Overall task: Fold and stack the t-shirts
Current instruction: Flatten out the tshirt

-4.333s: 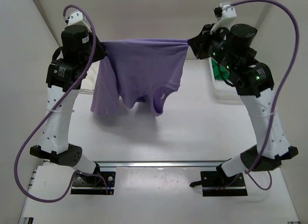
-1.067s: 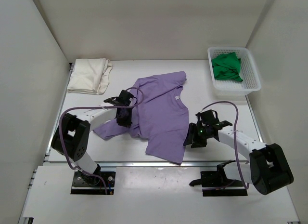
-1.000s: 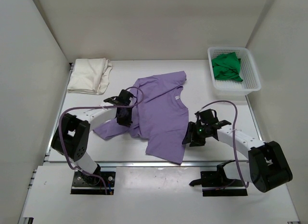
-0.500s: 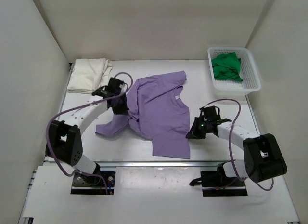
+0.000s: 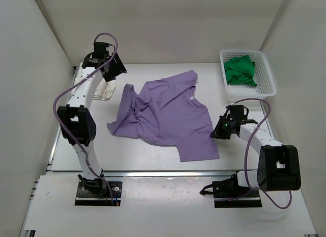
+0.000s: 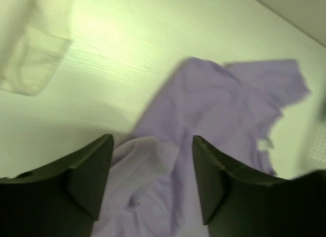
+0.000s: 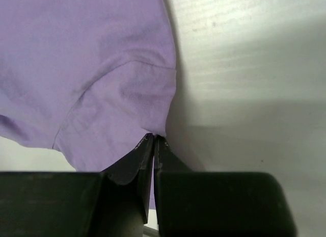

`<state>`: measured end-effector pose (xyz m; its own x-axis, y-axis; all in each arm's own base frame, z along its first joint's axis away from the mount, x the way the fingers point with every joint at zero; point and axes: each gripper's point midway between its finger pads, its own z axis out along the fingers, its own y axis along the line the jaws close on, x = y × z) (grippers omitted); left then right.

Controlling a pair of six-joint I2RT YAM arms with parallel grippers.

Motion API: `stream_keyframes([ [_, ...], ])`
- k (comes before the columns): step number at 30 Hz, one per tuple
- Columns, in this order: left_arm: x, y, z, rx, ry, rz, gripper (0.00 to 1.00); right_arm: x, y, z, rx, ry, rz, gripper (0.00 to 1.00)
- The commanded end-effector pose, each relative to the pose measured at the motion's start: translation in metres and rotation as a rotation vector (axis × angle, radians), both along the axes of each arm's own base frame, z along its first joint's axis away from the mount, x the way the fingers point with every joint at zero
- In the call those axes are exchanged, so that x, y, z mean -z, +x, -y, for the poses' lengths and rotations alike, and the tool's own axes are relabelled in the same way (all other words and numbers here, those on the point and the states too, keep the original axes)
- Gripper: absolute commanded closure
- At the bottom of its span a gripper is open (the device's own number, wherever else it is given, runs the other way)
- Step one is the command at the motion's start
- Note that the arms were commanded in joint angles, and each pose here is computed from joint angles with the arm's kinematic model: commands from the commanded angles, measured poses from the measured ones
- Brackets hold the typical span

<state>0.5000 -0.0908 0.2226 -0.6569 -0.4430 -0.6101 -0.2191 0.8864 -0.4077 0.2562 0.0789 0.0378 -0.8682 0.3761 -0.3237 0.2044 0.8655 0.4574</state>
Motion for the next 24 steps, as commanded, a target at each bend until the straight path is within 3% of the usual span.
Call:
stream_keyframes([
  [1, 0.005, 0.002, -0.041, -0.107, 0.061, -0.07, 0.24, -0.019, 0.024, -0.003, -0.038, -0.009, 0.078, 0.99],
  [5, 0.018, -0.046, -0.054, -0.124, 0.208, -0.117, 0.19, -0.024, 0.029, 0.002, -0.028, -0.013, 0.086, 1.0],
  [10, 0.079, -0.14, -0.093, -0.161, 0.234, -0.268, 0.18, -0.04, 0.032, -0.01, -0.089, -0.004, 0.109, 0.94],
  [14, 0.115, -0.184, -0.095, -0.125, 0.3, -0.337, 0.12, -0.042, 0.019, -0.024, -0.127, 0.052, 0.084, 0.82],
  [16, 0.127, -0.194, -0.098, -0.122, 0.315, -0.362, 0.08, -0.038, 0.008, -0.026, -0.134, 0.071, 0.06, 0.73],
  [19, 0.143, -0.183, -0.092, -0.067, 0.246, -0.311, 0.06, -0.033, -0.005, -0.025, -0.144, 0.082, 0.05, 0.68],
  [22, 0.158, -0.178, -0.079, -0.022, 0.249, -0.309, 0.05, -0.03, -0.017, -0.024, -0.151, 0.093, 0.03, 0.68],
  [24, 0.168, -0.171, -0.064, 0.0, 0.183, -0.304, 0.05, -0.031, -0.024, -0.029, -0.164, 0.105, 0.026, 0.68],
])
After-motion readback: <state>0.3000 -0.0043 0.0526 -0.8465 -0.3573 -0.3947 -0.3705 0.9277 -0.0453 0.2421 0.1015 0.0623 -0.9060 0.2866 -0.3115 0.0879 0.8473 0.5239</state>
